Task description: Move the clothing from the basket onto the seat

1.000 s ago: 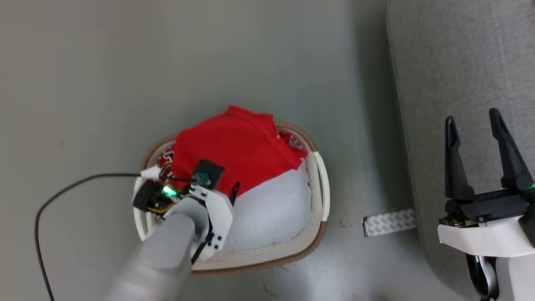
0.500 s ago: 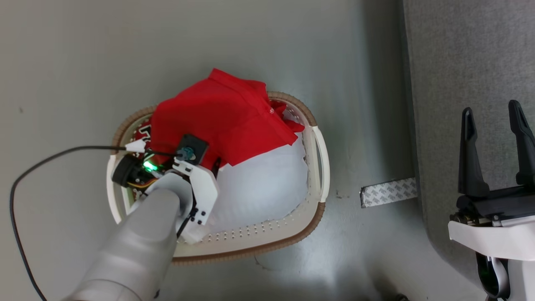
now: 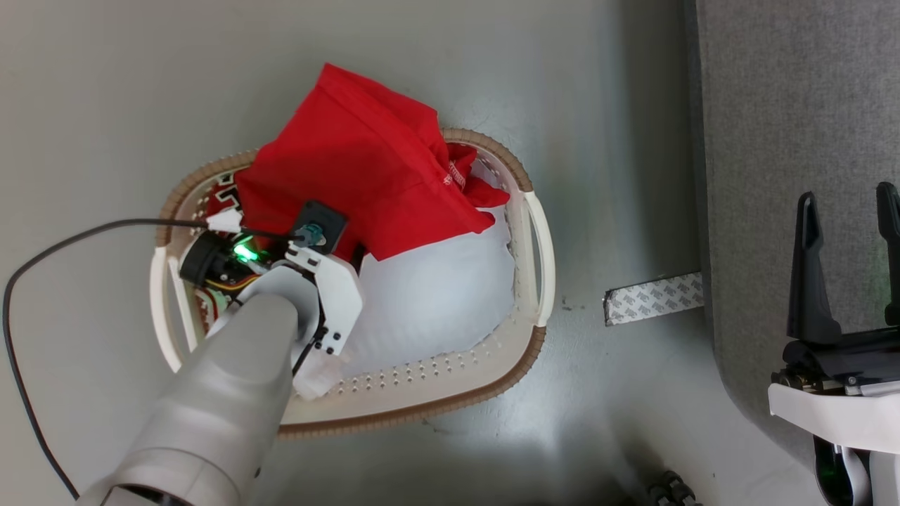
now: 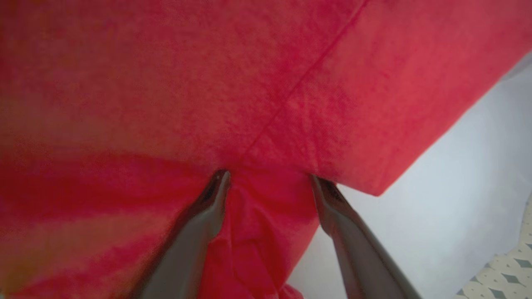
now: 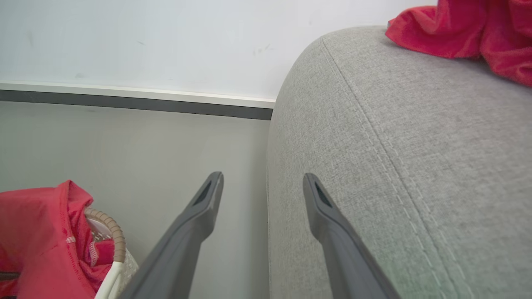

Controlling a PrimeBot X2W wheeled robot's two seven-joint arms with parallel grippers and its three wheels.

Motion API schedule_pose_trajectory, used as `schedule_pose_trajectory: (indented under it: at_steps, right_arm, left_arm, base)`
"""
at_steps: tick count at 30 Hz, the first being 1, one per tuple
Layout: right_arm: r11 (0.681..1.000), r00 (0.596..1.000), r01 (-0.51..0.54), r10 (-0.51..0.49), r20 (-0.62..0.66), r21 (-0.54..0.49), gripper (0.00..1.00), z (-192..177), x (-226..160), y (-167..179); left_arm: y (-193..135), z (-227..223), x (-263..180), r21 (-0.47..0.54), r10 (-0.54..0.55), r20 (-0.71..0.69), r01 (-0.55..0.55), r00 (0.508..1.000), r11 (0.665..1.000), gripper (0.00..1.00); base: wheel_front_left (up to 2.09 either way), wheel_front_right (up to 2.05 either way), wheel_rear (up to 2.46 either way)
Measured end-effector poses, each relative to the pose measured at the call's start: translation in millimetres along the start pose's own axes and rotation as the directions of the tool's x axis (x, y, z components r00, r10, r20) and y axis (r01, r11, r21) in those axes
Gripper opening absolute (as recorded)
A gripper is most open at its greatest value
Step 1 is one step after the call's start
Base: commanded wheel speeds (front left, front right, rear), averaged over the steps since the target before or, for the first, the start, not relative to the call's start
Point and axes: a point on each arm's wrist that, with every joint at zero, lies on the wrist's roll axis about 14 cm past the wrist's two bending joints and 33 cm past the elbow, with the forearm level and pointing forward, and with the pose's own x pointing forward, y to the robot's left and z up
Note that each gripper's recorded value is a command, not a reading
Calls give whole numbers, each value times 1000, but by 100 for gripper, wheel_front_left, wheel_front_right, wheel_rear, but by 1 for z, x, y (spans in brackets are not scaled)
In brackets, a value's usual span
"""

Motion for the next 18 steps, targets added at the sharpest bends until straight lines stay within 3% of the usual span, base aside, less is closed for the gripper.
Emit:
schedule_pose_trajectory:
  at_steps: [6, 8, 10, 15, 18]
  right_arm:
    - [1000, 1000, 14, -14, -15, -3, 100, -6, -2, -5]
    - [1000, 1000, 20, -20, -21, -5, 100, -7, -4, -6]
    - [1000, 999, 26, -26, -31, -7, 100, -9, -7, -8]
    - [999, 998, 41, -42, -38, -19, 100, -10, -12, -14]
    - [999, 998, 47, -48, -41, -26, 100, -10, -14, -16]
  left_arm:
    - [-6, -7, 5, 7, -29, -20, 29, 999, 1000, 100]
    - [-7, -8, 5, 9, -36, -24, 36, 999, 999, 71]
    - [-9, -9, 5, 11, -42, -26, 43, 999, 999, 50]
    - [-16, -13, 5, 12, -68, -39, 68, 997, 998, 32]
    - [-19, -15, 5, 5, -82, -48, 82, 995, 997, 0]
  base:
    - [0, 0, 0]
    - [0, 0, 0]
    - [0, 0, 0]
    - [0, 0, 0]
    - [0, 0, 0]
